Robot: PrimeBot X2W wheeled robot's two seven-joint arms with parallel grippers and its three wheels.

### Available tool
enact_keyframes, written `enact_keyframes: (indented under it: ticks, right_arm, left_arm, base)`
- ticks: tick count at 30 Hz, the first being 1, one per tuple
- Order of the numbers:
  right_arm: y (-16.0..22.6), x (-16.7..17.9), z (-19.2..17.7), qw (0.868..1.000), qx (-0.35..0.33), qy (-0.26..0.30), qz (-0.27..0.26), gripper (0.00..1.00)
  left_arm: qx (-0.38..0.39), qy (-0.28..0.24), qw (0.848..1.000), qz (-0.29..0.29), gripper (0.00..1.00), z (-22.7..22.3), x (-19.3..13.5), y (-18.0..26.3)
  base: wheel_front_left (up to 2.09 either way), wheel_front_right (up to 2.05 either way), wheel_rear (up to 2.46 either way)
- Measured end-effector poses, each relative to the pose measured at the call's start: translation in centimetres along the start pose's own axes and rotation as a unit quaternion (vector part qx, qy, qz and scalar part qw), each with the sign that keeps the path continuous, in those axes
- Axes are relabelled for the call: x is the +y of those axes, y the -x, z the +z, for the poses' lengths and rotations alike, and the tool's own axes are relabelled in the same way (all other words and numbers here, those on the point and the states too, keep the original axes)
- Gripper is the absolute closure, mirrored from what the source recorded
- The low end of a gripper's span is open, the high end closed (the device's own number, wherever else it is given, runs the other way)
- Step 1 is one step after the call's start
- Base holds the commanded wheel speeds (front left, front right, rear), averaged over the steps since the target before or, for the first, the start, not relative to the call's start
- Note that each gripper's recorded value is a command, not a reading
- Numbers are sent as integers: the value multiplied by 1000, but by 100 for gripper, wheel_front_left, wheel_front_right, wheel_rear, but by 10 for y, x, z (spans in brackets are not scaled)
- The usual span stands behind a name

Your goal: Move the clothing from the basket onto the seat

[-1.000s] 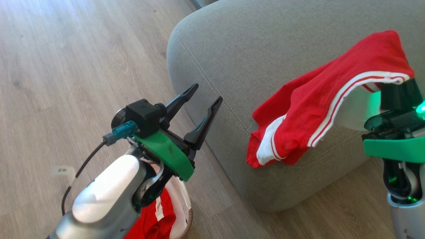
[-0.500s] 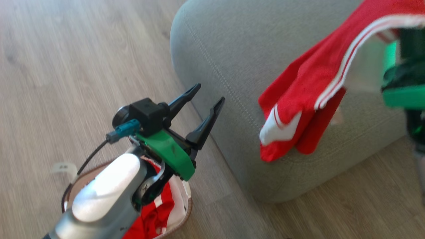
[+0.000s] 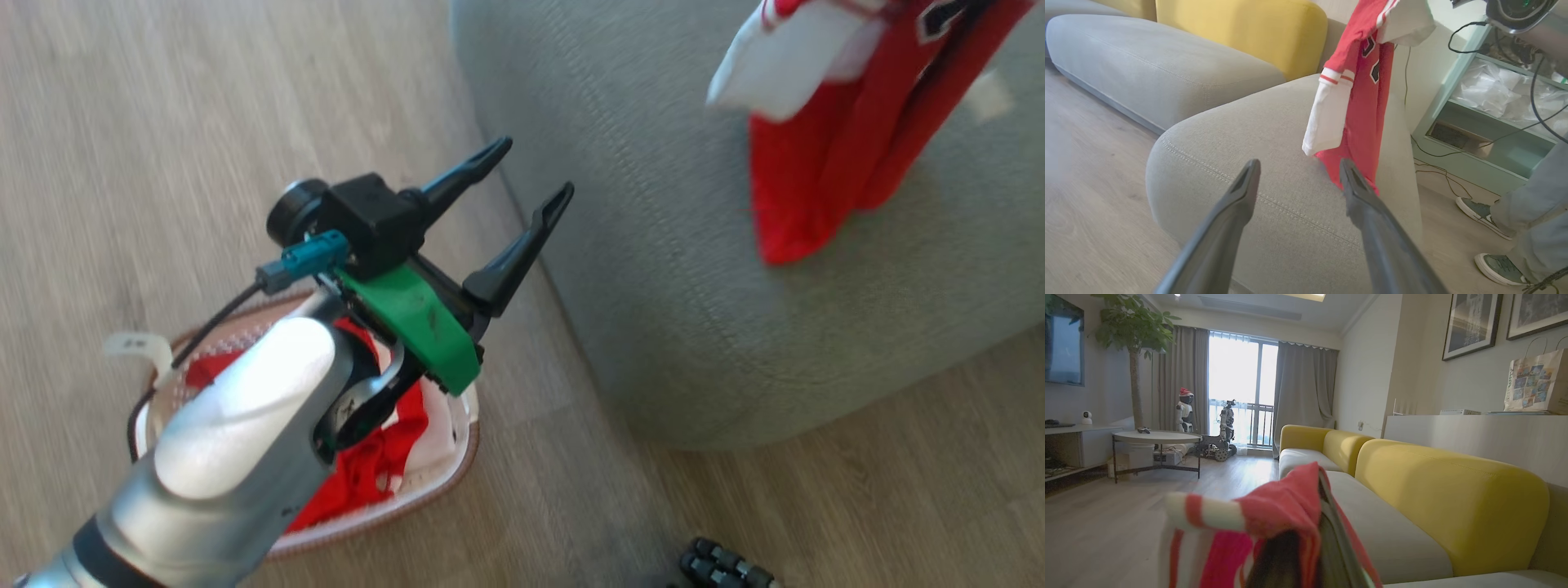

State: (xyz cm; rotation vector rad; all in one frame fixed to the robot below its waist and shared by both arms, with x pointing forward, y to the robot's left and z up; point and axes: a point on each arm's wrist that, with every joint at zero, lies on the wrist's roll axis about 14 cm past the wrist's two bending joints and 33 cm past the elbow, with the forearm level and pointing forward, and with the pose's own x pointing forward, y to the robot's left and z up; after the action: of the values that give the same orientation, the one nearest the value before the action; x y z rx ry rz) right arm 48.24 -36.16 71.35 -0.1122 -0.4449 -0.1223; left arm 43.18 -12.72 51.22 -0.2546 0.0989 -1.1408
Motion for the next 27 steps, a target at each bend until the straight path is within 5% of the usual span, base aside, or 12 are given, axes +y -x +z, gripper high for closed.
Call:
enact_keyframes:
  ticks: [7, 16, 26, 27]
  right_arm:
    - [0, 24, -114, 990, 137, -5, 17, 100]
    - [35, 28, -227, 951, 308, 4, 5, 100]
    - [92, 32, -294, 874, 486, 5, -3, 100]
    - [94, 33, -295, 872, 489, 3, -4, 73]
  left_arm:
    - [11, 23, 999, 23, 0, -21, 30, 6]
    - [24, 34, 998, 51, 0, -39, 58, 16]
    - [27, 39, 997, 65, 0, -46, 67, 23]
    - [28, 40, 997, 65, 0, -47, 67, 23]
  base:
    - [0, 0, 0]
    - [0, 0, 0]
    - [0, 0, 0]
    - [0, 0, 0]
